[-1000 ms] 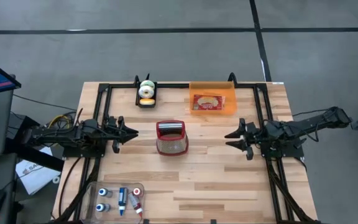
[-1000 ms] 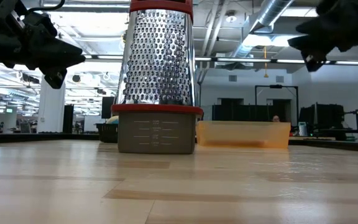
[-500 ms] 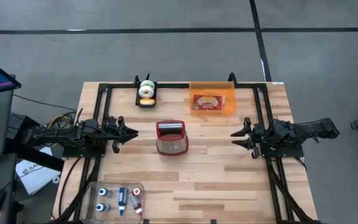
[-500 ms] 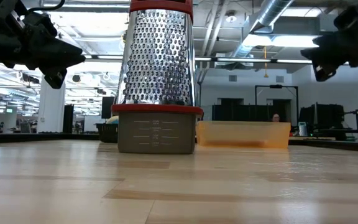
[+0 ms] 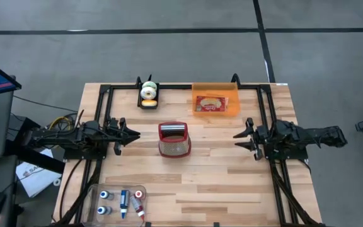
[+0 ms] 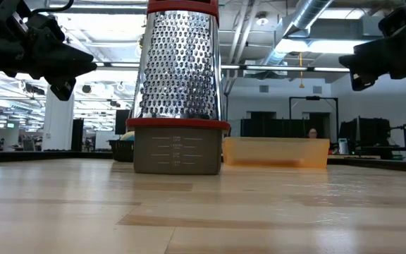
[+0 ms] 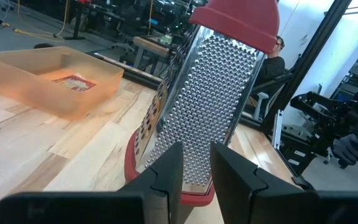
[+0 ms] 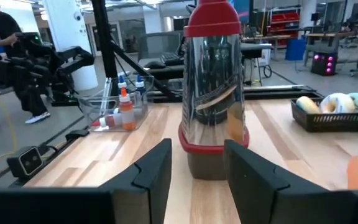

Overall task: Pick & Place Food Item
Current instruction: Return to Home Position

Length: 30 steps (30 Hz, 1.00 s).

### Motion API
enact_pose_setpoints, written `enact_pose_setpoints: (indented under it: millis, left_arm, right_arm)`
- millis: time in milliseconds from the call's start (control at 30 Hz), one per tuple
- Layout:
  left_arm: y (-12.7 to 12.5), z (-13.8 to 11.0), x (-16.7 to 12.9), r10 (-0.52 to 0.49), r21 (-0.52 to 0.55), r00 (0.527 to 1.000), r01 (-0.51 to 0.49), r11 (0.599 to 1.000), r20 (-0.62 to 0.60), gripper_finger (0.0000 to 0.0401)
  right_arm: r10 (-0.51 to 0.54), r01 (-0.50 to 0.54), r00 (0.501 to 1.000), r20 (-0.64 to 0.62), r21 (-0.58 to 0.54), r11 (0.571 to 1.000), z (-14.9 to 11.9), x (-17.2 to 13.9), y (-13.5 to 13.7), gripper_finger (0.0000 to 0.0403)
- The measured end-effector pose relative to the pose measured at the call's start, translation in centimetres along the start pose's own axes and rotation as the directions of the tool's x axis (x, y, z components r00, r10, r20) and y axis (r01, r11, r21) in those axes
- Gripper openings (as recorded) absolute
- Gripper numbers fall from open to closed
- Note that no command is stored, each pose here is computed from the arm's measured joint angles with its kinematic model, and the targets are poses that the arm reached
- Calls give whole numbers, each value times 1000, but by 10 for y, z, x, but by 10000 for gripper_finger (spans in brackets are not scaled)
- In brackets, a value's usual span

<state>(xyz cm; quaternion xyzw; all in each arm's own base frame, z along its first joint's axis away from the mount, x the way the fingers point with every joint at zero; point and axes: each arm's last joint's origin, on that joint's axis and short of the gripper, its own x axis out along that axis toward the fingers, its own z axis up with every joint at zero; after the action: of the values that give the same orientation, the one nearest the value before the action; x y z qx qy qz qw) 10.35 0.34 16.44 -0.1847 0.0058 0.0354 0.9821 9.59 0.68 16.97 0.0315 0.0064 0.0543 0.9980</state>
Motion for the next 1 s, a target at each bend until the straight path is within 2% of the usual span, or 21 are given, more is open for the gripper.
enact_pose_setpoints:
  millis: [100,233,333,433,1000]
  left_arm:
    - [0,0,0,0,0,1000,0,1000,0,76]
    - [0,0,0,0,0,1000,0,1000,0,76]
    - [0,0,0,0,0,1000,0,1000,0,76]
    - [0,0,0,0,0,1000,0,1000,0,76]
    - [0,0,0,0,0,1000,0,1000,0,76]
  right_arm:
    - [-24,24,1000,-2,31,999,0,0,-1,139]
    - [-58,59,998,-9,161,985,-1,0,-2,139]
    - [-60,62,998,-15,330,942,-1,1,-2,139]
    - [-59,59,998,-14,417,907,-1,1,-2,139]
    - [-60,60,998,-14,428,902,-1,0,-2,139]
